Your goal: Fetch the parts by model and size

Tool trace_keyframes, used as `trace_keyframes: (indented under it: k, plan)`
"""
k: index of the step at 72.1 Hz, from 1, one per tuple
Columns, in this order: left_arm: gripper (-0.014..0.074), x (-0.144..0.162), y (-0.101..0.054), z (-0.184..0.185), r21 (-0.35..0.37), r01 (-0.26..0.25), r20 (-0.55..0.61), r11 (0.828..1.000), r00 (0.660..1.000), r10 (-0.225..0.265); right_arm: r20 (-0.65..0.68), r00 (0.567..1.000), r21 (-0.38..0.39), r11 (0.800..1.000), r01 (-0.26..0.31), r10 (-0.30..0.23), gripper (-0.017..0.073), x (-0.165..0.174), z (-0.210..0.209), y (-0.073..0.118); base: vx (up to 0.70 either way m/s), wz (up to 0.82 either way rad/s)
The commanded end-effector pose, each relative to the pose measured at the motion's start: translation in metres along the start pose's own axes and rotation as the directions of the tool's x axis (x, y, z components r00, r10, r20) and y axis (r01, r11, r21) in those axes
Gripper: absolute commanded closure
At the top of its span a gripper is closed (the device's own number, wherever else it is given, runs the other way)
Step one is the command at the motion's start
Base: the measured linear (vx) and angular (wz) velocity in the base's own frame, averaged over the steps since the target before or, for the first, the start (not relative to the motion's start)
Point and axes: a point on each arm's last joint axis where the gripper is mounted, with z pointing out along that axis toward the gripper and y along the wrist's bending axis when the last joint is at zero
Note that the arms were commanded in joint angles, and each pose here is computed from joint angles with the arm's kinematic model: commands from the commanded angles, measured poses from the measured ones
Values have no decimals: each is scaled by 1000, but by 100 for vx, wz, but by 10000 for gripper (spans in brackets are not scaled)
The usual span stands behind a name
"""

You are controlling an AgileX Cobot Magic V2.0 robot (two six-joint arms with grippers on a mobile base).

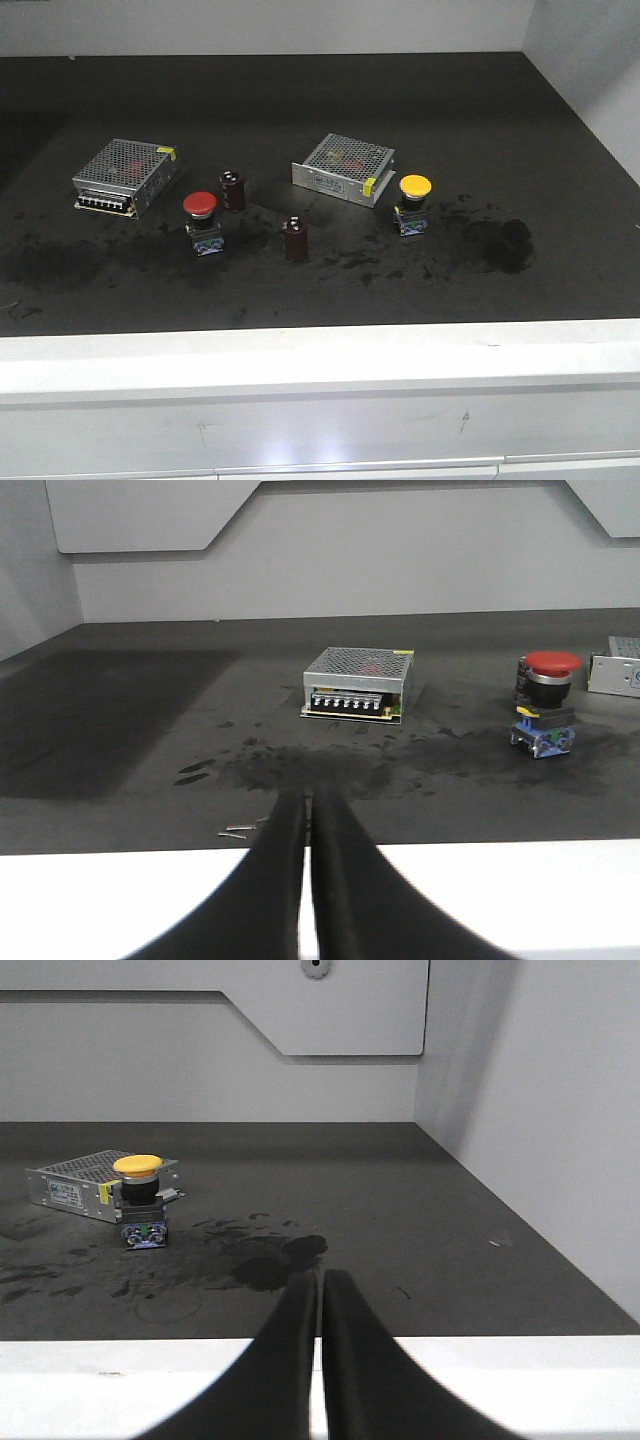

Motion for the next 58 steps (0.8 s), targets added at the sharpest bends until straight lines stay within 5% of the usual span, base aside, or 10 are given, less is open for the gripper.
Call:
trace_keyframes:
  k: [1, 58]
  plan:
    - [601, -7, -1, -1, 9, 8, 92, 1000, 996, -8, 78, 997, 5, 1000, 14, -14, 569, -5, -1, 0, 0, 0]
    - [601, -12, -1, -2, 11, 6, 136, 1000, 991, -8, 78, 997, 5, 1000, 14, -14, 569, -5, -1, 0, 0, 0]
